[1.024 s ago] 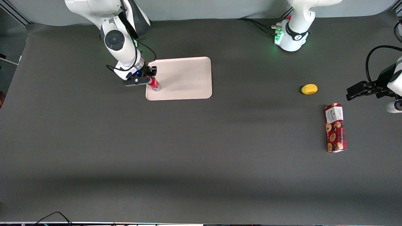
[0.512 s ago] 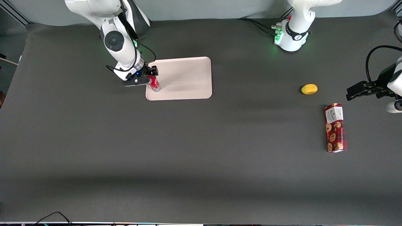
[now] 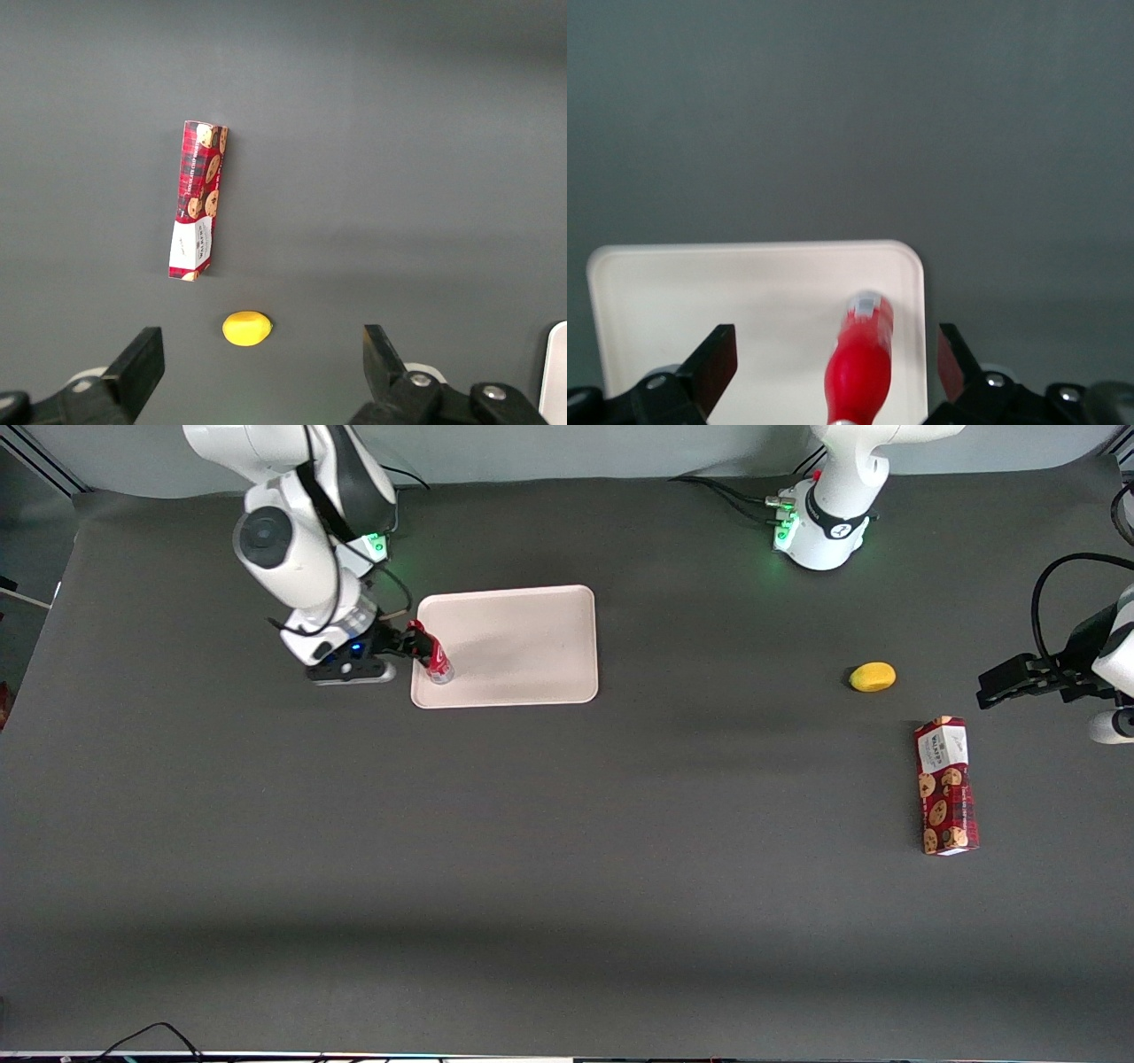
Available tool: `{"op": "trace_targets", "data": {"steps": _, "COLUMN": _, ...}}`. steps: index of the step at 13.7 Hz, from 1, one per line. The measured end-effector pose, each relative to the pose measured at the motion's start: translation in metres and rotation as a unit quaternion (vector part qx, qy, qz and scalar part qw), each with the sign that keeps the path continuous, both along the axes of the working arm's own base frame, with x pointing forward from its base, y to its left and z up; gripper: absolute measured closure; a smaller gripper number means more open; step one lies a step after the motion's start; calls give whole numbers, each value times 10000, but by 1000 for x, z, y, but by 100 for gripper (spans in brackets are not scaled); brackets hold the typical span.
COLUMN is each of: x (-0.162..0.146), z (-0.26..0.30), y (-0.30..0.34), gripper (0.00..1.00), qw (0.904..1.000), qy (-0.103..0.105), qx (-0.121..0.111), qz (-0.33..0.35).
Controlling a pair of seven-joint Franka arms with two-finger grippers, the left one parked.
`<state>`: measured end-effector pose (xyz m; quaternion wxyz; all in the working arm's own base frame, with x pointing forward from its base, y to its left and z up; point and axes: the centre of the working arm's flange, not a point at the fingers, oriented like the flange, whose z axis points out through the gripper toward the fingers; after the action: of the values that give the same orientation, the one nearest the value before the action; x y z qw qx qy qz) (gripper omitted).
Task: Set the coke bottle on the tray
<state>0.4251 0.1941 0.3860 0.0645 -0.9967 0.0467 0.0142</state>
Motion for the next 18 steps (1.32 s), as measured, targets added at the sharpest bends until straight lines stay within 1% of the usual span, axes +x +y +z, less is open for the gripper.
{"op": "trace_targets", "data": {"steps": 1, "x": 19, "z": 19, "y": -19, "gripper": 0, "qw": 9997, "qy": -165, "qx": 55, "qz": -179}}
{"op": "trace_targets", "data": {"steps": 2, "x": 38, "z": 37, "y": -38, "gripper": 0, "qw": 9991, "qy": -311, "qx": 12, "qz": -280}}
{"op": "trace_targets", "data": {"steps": 3, "x": 56, "z": 56, "y": -54, "gripper": 0, "qw": 9988, "qy": -376, "qx": -96, "qz": -303}}
{"op": "trace_targets", "data": {"steps": 4, "x": 74, "z": 75, "y": -63, "gripper": 0, "qw": 9987, "qy": -383, "qx": -214, "qz": -271}}
{"op": "trace_targets", "data": {"steps": 5, "x": 93, "z": 96, "y": -71, "gripper": 0, "qw": 9984, "qy": -413, "qx": -280, "qz": -274}}
{"op": "trace_targets", "data": {"steps": 6, "x": 113, "z": 118, "y": -81, "gripper": 0, "qw": 9977, "qy": -514, "qx": -308, "qz": -310}}
{"op": "trace_targets", "data": {"steps": 7, "x": 129, "z": 136, "y": -91, "gripper": 0, "qw": 9968, "qy": -666, "qx": -331, "qz": -305}}
{"op": "trace_targets", "data": {"steps": 9, "x": 155, "z": 161, "y": -111, "gripper": 0, "qw": 9948, "qy": -923, "qx": -337, "qz": -264}}
{"op": "trace_targets", "data": {"steps": 11, "x": 175, "z": 172, "y": -136, "gripper": 0, "qw": 9931, "qy": -1074, "qx": -341, "qz": -325}}
{"op": "trace_targets", "data": {"steps": 13, "x": 188, "z": 173, "y": -155, "gripper": 0, "qw": 9921, "qy": -1122, "qx": -428, "qz": -369}}
{"op": "trace_targets", "data": {"steps": 15, "x": 193, "z": 171, "y": -170, "gripper": 0, "qw": 9917, "qy": -1099, "qx": -510, "qz": -440}}
{"op": "trace_targets", "data": {"steps": 16, "x": 192, "z": 171, "y": -176, "gripper": 0, "qw": 9924, "qy": -1017, "qx": -541, "qz": -425}}
{"op": "trace_targets", "data": {"steps": 18, "x": 187, "z": 169, "y": -186, "gripper": 0, "qw": 9949, "qy": -769, "qx": -592, "qz": -272}}
